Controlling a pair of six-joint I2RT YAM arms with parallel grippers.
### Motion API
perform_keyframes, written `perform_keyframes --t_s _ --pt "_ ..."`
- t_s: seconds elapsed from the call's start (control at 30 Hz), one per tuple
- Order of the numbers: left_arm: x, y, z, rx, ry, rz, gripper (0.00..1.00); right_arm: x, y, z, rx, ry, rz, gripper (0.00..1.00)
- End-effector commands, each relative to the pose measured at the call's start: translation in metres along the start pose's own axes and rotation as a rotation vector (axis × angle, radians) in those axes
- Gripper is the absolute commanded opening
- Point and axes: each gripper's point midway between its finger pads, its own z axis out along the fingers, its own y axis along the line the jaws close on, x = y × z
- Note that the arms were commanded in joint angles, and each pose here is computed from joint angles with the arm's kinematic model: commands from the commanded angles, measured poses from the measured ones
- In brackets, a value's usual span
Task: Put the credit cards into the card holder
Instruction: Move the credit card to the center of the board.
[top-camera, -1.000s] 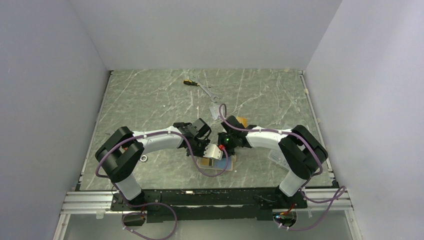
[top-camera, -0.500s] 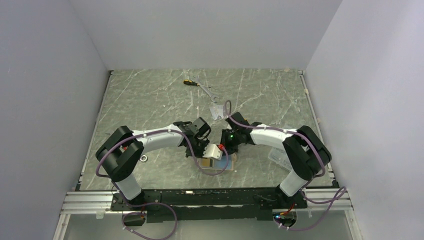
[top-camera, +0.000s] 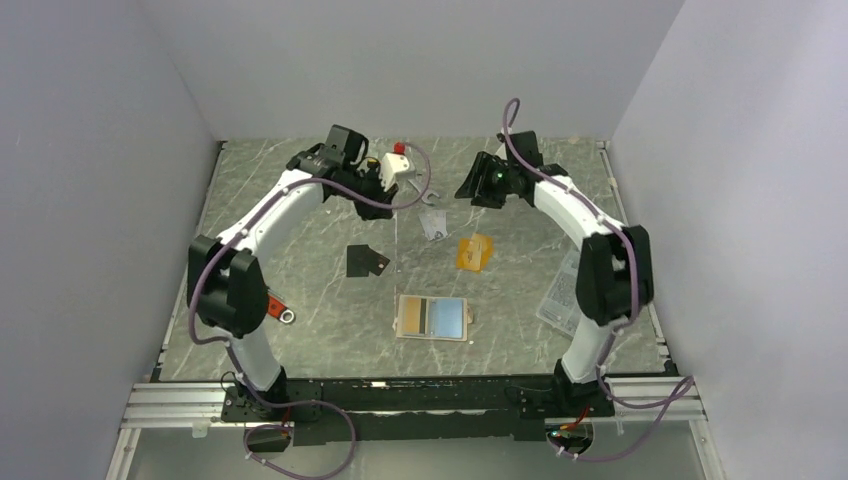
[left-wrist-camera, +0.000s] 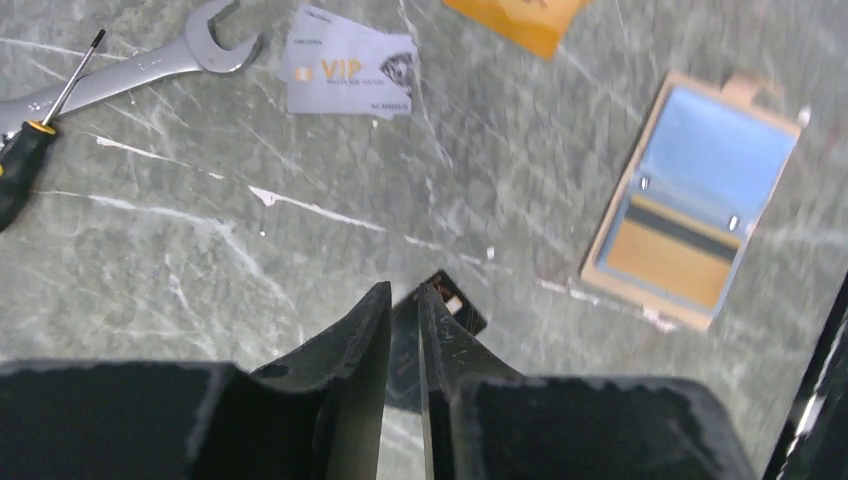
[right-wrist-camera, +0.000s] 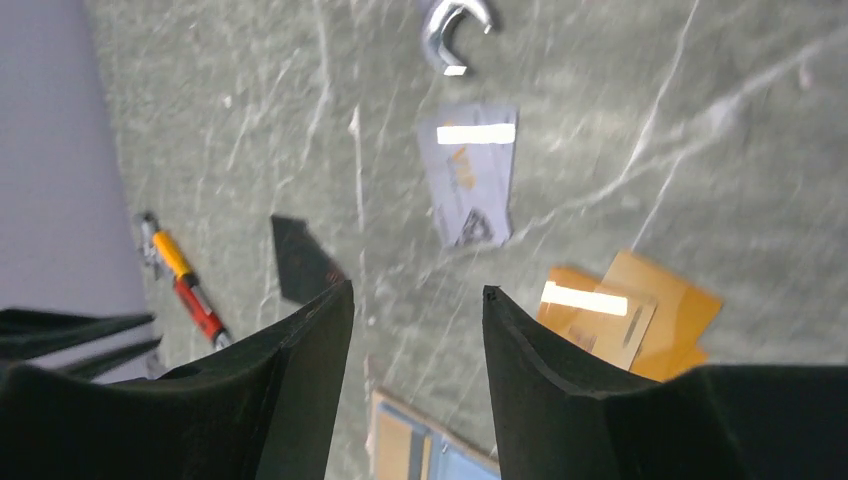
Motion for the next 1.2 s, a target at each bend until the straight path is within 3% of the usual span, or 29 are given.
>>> perform_keyframes --t_s 0.0,0.2,0.37,0.77,1.17 --pt "-0.014 0.006 0.036 0.072 -0.077 -0.257 0.23 -0.023 -0.019 0.041 0.057 0.018 -0.060 0.53" --pt "-0.012 0.024 0.081 0.148 -0.107 -0.432 0.28 -0.042 -0.039 0.095 0.086 0.038 -0.086 0.54" --pt "0.000 0.020 0.090 0.187 -0.090 -0.444 0.28 -0.060 -0.045 0.128 0.093 0.018 -0.121 0.54" --pt "0.011 0.020 0.052 0.239 -0.142 -0.509 0.29 -0.028 -0.038 0.172 0.169 0.085 -0.269 0.59" --pt "0.023 0.031 0.026 0.164 -0.144 -0.481 0.29 0.030 -0.050 0.162 0.207 0.171 -0.235 0.55"
